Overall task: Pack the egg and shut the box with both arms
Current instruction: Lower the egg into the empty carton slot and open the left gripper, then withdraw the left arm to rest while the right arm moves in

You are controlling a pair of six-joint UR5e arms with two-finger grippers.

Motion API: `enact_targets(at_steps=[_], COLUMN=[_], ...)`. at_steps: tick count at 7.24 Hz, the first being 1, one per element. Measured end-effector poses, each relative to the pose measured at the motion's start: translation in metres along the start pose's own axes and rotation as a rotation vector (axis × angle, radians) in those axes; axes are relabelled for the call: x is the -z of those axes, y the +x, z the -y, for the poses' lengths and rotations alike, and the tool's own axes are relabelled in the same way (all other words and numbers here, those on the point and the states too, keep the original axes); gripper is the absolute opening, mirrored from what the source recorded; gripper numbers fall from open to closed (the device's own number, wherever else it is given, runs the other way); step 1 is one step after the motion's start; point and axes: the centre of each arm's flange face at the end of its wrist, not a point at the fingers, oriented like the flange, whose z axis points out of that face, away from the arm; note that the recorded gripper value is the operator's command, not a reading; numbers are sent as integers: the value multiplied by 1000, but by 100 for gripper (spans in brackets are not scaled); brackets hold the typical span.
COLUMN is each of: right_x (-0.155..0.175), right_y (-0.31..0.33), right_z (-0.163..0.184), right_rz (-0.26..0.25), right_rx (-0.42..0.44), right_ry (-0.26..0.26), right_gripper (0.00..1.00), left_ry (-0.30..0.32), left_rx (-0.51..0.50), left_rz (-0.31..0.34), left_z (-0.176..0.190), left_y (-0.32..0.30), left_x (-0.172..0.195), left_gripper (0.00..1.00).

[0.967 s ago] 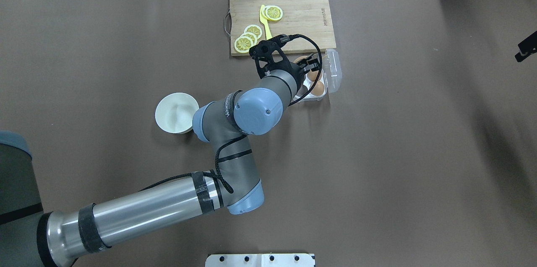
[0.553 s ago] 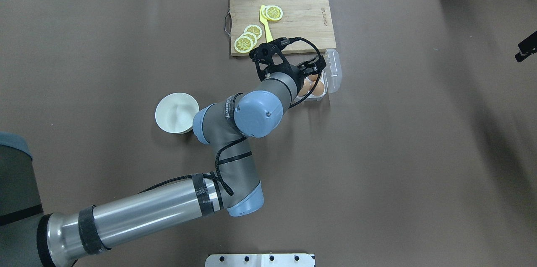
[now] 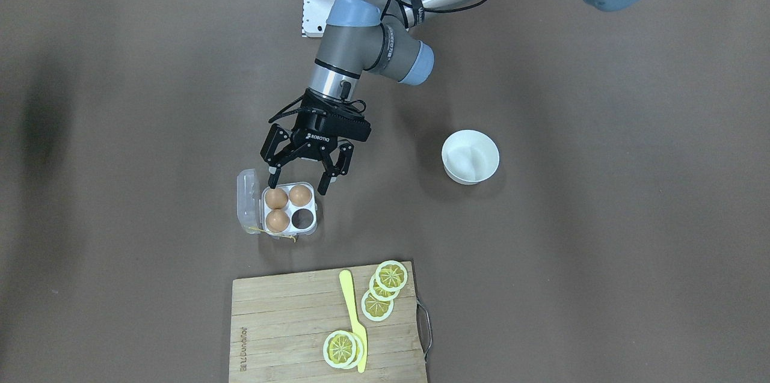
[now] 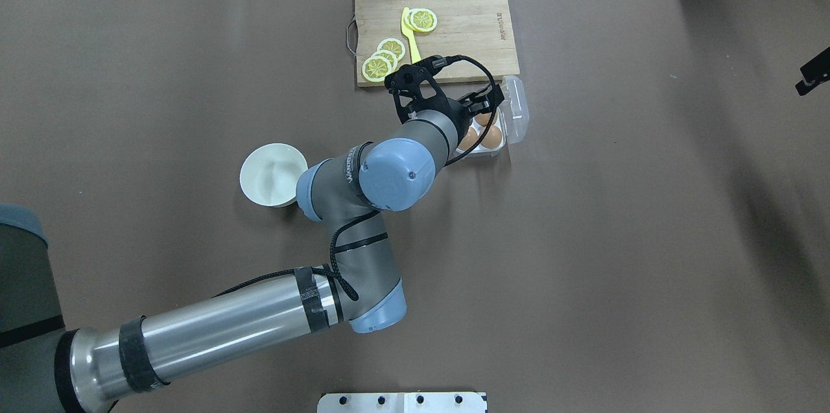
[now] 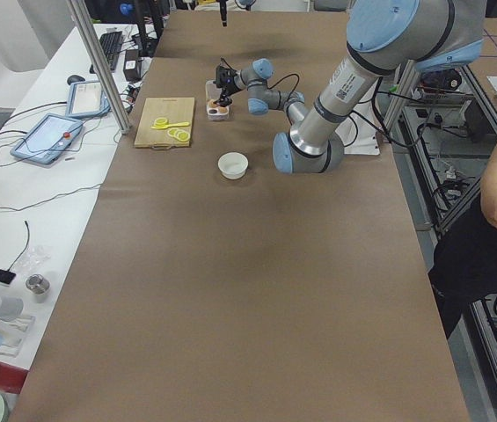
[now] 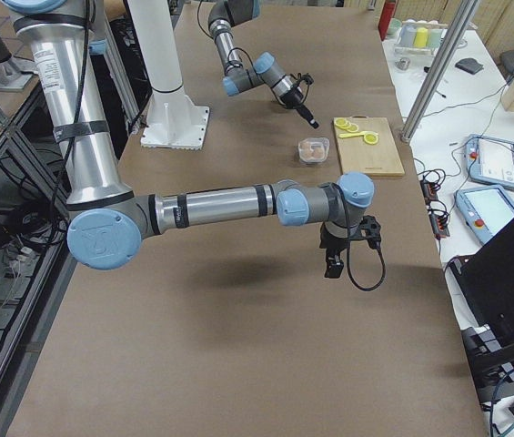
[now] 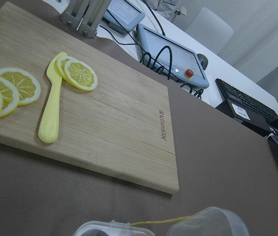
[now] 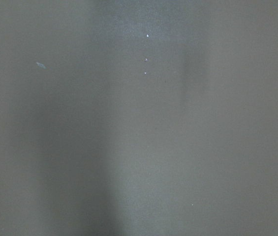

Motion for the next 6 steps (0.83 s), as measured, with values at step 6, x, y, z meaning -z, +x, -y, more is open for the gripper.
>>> enact_targets(at_steps=[6], right_x=[17], right_y=[-43], right_z=[7], right_rz=[13], right_rx=[73], right_ry=[38], right_gripper=[100], left_ry=[-288], left_rx=[-153], left_rz=[-14], left_z=[154], left_y=[-114], left_x=[42], left_gripper=[96])
